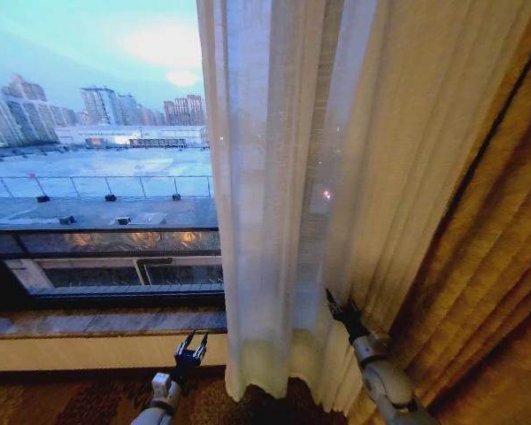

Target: Open the curtains by pulling them apart, changing their state from closed to fully open.

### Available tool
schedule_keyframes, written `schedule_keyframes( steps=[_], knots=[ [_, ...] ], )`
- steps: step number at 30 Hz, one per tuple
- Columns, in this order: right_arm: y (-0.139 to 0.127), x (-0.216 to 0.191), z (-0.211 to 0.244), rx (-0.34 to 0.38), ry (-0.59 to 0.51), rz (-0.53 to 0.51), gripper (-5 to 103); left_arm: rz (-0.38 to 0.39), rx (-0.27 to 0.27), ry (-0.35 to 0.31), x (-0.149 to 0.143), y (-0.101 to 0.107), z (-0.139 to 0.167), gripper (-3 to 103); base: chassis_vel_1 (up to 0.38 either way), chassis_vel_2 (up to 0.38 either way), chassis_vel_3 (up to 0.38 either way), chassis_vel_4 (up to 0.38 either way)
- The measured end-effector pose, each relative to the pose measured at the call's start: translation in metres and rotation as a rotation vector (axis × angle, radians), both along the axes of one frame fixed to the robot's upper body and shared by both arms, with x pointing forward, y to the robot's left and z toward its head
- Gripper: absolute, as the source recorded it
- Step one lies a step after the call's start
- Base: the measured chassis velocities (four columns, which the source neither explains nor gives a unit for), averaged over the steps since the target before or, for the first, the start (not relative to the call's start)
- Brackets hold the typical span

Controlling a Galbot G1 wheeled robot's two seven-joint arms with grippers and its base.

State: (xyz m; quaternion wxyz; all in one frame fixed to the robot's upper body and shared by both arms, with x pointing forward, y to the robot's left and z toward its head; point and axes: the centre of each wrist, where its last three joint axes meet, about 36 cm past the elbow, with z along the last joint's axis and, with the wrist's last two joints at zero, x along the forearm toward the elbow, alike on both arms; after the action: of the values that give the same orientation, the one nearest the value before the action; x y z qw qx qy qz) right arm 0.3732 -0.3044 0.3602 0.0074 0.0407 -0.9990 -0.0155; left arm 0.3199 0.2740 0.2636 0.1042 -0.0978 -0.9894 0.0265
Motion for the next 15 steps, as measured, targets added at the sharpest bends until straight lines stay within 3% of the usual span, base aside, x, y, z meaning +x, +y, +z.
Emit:
schedule_keyframes(
  steps=[1, 5, 7, 10, 15],
  knots=[
    [0.0, 0.0, 0.0, 0.0, 0.0, 0.0, 60, 0.0, 0.0, 0.0, 0.0, 0.0, 0.0, 50, 0.0, 0.0, 0.0, 0.0],
    [0.0023, -0.0023, -0.0025, -0.036, -0.023, 0.022, 82, 0.0, 0.0, 0.0, 0.0, 0.0, 0.0, 50, 0.0, 0.0, 0.0, 0.0],
    [0.0028, -0.0024, -0.0022, -0.035, -0.027, 0.022, 82, 0.0, 0.0, 0.0, 0.0, 0.0, 0.0, 50, 0.0, 0.0, 0.0, 0.0],
    [0.0049, -0.0023, -0.0011, -0.031, -0.033, 0.025, 96, 0.0, 0.0, 0.0, 0.0, 0.0, 0.0, 50, 0.0, 0.0, 0.0, 0.0],
    [0.0063, -0.0022, -0.0023, -0.032, -0.031, 0.027, 100, 0.0, 0.0, 0.0, 0.0, -0.0001, 0.0, 50, 0.042, 0.016, -0.038, -0.018]
  ],
)
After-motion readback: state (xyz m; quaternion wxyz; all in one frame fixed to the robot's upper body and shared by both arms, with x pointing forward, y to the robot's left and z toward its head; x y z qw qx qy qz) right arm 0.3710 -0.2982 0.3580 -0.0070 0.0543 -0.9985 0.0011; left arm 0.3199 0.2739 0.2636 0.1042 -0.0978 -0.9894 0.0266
